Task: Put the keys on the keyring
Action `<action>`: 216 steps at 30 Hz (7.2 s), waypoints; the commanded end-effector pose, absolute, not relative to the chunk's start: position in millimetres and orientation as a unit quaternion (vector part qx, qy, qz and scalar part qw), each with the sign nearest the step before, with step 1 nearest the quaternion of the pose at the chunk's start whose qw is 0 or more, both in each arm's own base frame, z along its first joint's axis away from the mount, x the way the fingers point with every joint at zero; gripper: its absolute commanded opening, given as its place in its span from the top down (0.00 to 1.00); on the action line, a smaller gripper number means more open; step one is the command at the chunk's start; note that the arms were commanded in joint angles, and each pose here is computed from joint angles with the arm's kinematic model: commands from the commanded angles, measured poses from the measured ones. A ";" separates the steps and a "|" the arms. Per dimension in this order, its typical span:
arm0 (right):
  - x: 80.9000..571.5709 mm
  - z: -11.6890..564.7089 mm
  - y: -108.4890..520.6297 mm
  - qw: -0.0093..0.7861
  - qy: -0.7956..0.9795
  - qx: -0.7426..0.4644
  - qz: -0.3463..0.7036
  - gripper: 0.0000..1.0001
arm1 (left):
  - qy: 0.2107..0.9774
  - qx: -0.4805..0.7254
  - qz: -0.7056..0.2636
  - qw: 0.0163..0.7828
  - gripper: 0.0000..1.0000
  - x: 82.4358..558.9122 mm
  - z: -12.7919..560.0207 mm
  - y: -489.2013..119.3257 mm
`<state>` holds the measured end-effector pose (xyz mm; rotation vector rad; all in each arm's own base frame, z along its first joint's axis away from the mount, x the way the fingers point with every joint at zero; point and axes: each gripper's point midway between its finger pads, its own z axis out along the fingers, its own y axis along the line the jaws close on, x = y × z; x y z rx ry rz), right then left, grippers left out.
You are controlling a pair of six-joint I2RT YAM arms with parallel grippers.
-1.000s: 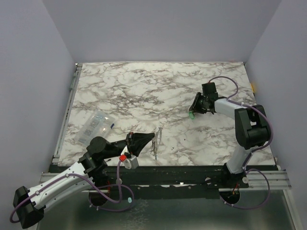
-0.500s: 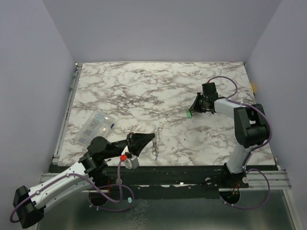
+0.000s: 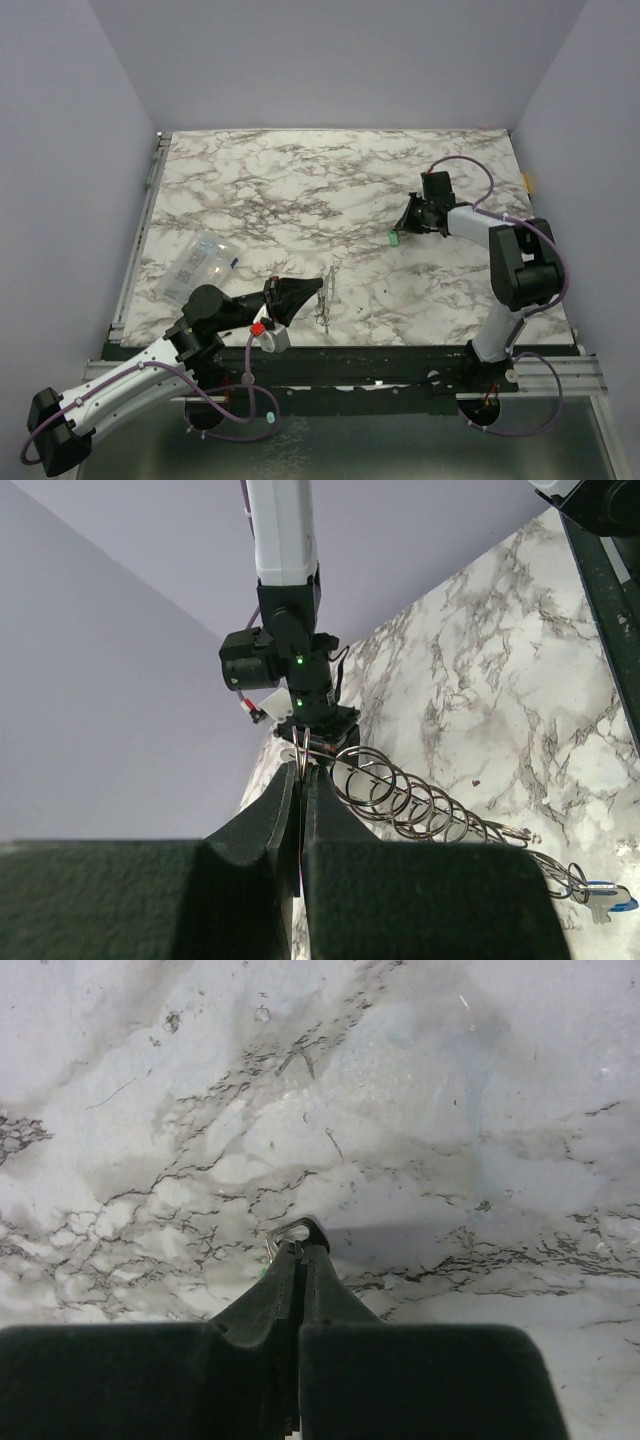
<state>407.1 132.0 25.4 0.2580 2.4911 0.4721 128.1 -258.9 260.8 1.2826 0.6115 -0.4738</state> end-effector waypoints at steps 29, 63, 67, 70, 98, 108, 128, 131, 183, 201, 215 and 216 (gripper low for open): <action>348.1 183.4 185.3 0.412 0.877 -0.074 0.237 0.99 | 0.284 0.574 -0.212 0.739 1.00 132.0 261.6 -259.3; 201.0 281.4 259.7 0.315 0.828 -0.345 0.310 0.99 | 0.268 0.595 -0.224 0.724 1.00 125.3 253.0 -265.7; 182.7 278.8 274.3 0.299 0.815 -0.377 0.323 0.99 | 0.268 0.597 -0.227 0.721 1.00 124.9 250.9 -266.7; 175.1 281.2 281.5 0.297 0.806 -0.388 0.333 0.99 | 0.269 0.597 -0.227 0.721 1.00 124.7 250.5 -266.9; 144.4 280.4 331.7 0.276 0.773 -0.441 0.364 0.99 | 0.272 0.599 -0.232 0.716 1.00 124.0 247.6 -268.6; 140.7 283.6 335.6 0.277 0.771 -0.443 0.364 0.99 | 0.272 0.600 -0.233 0.715 1.00 123.6 247.1 -269.0; 137.4 290.0 338.1 0.281 0.770 -0.440 0.366 0.99 | 0.271 0.599 -0.233 0.717 1.00 122.9 248.2 -268.3; 136.6 290.8 338.3 0.281 0.770 -0.440 0.366 0.99 | 0.272 0.598 -0.233 0.717 1.00 123.1 248.0 -268.3; 131.6 286.2 338.4 0.265 0.793 -0.421 0.353 0.99 | 0.266 0.592 -0.229 0.725 1.00 121.9 254.4 -265.2; 127.0 289.1 335.9 0.265 0.793 -0.422 0.350 0.99 | 0.267 0.589 -0.227 0.728 1.00 123.1 255.6 -264.2; 123.9 293.1 335.4 0.263 0.794 -0.423 0.349 0.99 | 0.268 0.589 -0.227 0.728 1.00 122.9 255.7 -264.0; 123.6 292.2 336.2 0.262 0.794 -0.423 0.350 0.99 | 0.267 0.589 -0.226 0.729 1.00 123.1 256.1 -263.9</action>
